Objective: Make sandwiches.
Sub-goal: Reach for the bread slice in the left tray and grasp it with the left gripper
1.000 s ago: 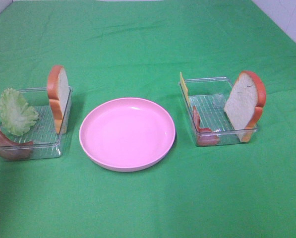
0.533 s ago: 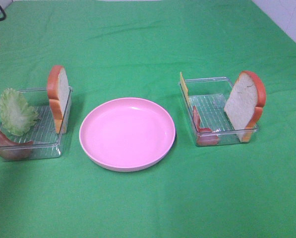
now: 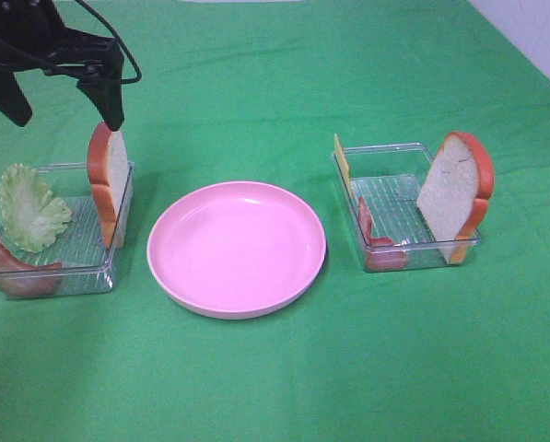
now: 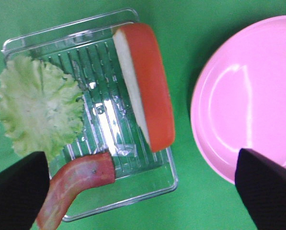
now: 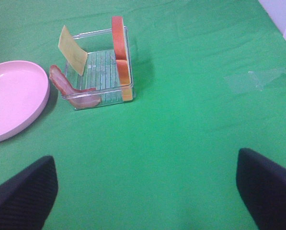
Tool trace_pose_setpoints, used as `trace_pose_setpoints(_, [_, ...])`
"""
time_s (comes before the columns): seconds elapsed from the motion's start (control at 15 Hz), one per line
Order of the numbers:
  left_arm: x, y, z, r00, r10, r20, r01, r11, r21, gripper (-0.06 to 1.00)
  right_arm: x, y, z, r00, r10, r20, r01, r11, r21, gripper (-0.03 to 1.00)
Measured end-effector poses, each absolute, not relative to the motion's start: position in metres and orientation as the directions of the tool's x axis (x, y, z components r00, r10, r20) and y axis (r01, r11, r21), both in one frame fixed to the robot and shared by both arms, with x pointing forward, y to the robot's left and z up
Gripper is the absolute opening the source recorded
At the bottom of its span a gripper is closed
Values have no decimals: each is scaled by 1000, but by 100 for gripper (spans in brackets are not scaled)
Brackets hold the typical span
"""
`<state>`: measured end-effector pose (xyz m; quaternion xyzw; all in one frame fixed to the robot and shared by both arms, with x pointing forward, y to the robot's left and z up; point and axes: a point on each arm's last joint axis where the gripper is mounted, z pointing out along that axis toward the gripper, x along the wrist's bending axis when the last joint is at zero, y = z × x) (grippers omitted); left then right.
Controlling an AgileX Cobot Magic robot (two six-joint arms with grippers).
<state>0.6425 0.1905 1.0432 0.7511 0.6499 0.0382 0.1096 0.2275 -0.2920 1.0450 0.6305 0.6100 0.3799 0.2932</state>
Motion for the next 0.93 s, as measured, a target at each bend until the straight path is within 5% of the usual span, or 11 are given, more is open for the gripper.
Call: trace_pose_setpoints(0.93, [675,172,965,158,986,-56,983,-151,100,94,228,-292,1045,-34,992,122,547,-84,833,96])
